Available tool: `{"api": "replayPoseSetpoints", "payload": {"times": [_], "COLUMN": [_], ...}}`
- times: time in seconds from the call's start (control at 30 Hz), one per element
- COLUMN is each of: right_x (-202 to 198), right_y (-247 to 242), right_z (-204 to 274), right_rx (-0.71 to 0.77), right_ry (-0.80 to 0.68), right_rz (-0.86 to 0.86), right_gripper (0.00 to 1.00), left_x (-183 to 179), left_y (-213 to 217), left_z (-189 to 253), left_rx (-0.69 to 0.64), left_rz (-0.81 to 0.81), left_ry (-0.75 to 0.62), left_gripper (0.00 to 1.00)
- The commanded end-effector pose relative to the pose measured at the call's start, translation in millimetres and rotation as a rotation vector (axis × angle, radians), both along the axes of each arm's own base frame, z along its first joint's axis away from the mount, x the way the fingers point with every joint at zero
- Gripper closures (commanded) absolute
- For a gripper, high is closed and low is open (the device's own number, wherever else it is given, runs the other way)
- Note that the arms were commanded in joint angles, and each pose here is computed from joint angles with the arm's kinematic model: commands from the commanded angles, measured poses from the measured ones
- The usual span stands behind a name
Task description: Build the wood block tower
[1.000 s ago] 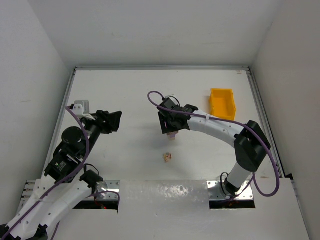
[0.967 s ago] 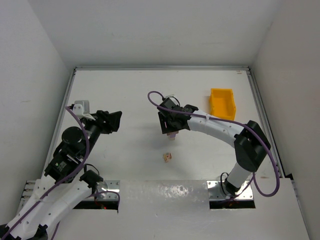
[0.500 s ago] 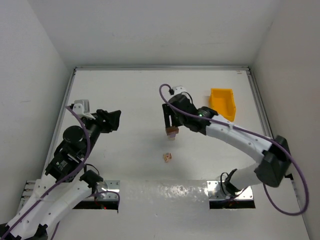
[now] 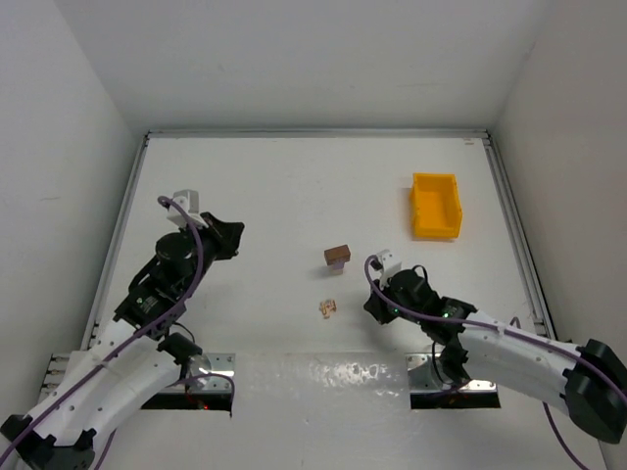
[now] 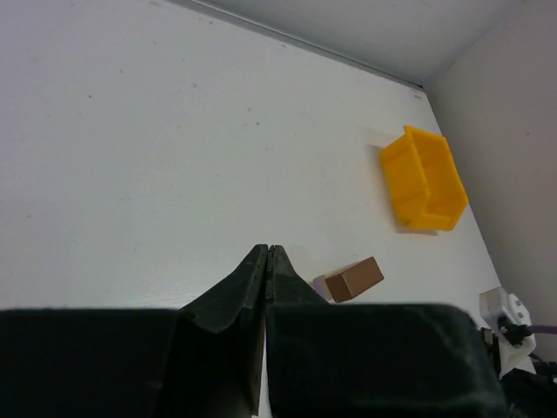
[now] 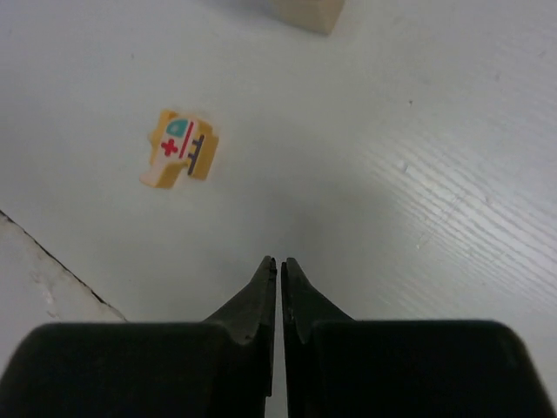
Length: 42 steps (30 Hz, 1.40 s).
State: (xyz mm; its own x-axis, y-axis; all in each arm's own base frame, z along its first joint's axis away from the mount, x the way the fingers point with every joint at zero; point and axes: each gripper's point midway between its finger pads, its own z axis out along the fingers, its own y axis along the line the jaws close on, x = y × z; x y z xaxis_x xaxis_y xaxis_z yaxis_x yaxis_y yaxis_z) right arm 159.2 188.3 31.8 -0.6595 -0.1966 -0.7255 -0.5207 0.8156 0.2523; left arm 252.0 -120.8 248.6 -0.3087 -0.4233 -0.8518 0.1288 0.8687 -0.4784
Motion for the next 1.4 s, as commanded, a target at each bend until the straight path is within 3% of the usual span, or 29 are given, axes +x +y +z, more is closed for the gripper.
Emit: {"api": "replayPoseSetpoints", "payload": {"times": [0.0,0.1,0.13,0.2,0.33,0.47,0.6,0.83,1.03,1.2,1.37], "right_x": [2,-3,-4,-2,-3,4,6,3,15,16,8], "right_y": [32,37,38,41,52,63,62,69,50,44,41], "right_z": [23,7,5,-1,-9,-12,-23,-40,-64,-76,-74], "right_rx": [0.184,0.210,0.215,0.208,0.225,0.247,0.181,-0.042,-0.229,-0.261,-0.276], "right_ry": [-0.095,-0.093,-0.088,-0.080,-0.021,0.017,0.009,-0.070,-0.066,-0.035,-0.035], "right_rz": [0.100,0.134,0.142,0.145,0.154,0.122,0.112,0.139,-0.009,-0.063,-0.053], "right_gripper": [0.94,0.57,0.50,0.38,0.31,0.30,0.32,0.33,0.41,0.49,0.49], "left_x": [8,18,20,24,23,23,22,15,11,6,2], "left_y": [-18,-32,-36,-44,-58,-58,-61,-62,-53,-50,-50], "left_z": [-1,-22,-28,-48,-56,-72,-87,-96,-86,-77,-77], "left_rx": [-0.129,-0.178,-0.173,-0.140,-0.143,-0.132,-0.104,-0.068,-0.061,-0.076,-0.078], "left_rz": [-0.036,-0.051,-0.056,-0.057,-0.051,-0.035,-0.053,-0.089,-0.077,-0.087,-0.099], "left_ry": [-0.024,0.020,0.041,0.101,0.077,0.090,0.122,0.117,0.073,0.045,0.050], "left_gripper": [1.00,1.00,1.00,1.00,1.00,1.00,0.98,0.96,0.95,0.93,0.91]}}
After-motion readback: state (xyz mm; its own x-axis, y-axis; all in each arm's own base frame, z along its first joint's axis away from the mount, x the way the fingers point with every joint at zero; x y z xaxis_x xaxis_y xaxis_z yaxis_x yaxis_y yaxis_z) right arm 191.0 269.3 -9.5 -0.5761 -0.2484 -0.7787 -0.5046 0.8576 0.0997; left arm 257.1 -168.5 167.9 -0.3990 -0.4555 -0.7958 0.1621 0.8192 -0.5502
